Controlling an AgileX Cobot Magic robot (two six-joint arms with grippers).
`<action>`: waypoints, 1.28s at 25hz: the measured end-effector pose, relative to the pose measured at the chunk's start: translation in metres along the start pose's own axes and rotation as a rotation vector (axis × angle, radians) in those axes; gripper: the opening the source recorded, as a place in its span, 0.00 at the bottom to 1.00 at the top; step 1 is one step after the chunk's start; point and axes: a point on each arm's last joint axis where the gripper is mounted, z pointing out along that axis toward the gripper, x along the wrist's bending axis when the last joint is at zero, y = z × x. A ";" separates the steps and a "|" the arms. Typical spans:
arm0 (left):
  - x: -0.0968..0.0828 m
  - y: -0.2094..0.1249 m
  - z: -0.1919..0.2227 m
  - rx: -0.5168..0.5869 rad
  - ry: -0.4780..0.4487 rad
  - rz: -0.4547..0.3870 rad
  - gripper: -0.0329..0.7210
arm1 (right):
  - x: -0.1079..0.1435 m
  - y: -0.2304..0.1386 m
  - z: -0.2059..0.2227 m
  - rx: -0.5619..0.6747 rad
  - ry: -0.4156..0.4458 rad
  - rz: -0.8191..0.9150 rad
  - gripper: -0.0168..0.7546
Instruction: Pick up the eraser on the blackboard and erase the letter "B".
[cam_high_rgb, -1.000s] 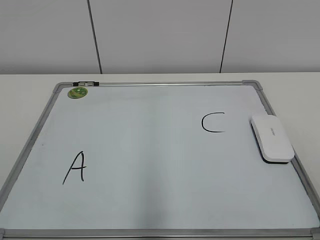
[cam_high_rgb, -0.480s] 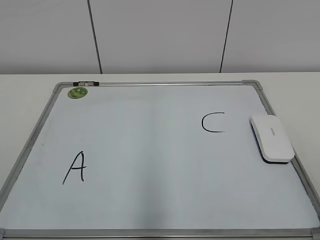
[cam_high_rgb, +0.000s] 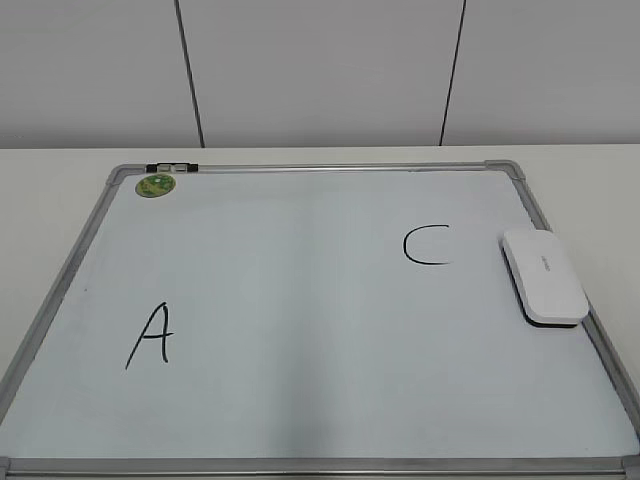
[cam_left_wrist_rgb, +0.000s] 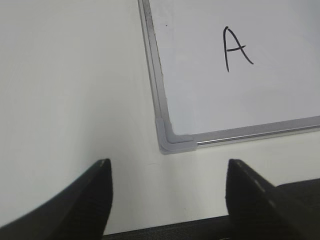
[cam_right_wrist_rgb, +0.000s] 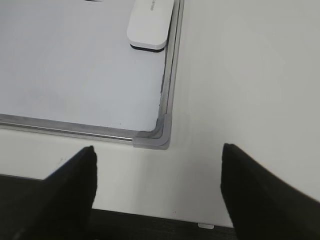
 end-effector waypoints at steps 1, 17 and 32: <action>0.000 0.000 0.000 0.000 0.000 0.000 0.72 | 0.000 0.000 0.000 0.000 0.000 0.000 0.79; -0.001 -0.015 -0.021 -0.172 0.061 -0.037 0.67 | 0.000 -0.013 -0.016 -0.133 -0.084 0.063 0.79; -0.003 -0.027 -0.032 -0.264 0.066 -0.031 0.62 | 0.002 -0.020 -0.023 -0.193 -0.101 0.071 0.79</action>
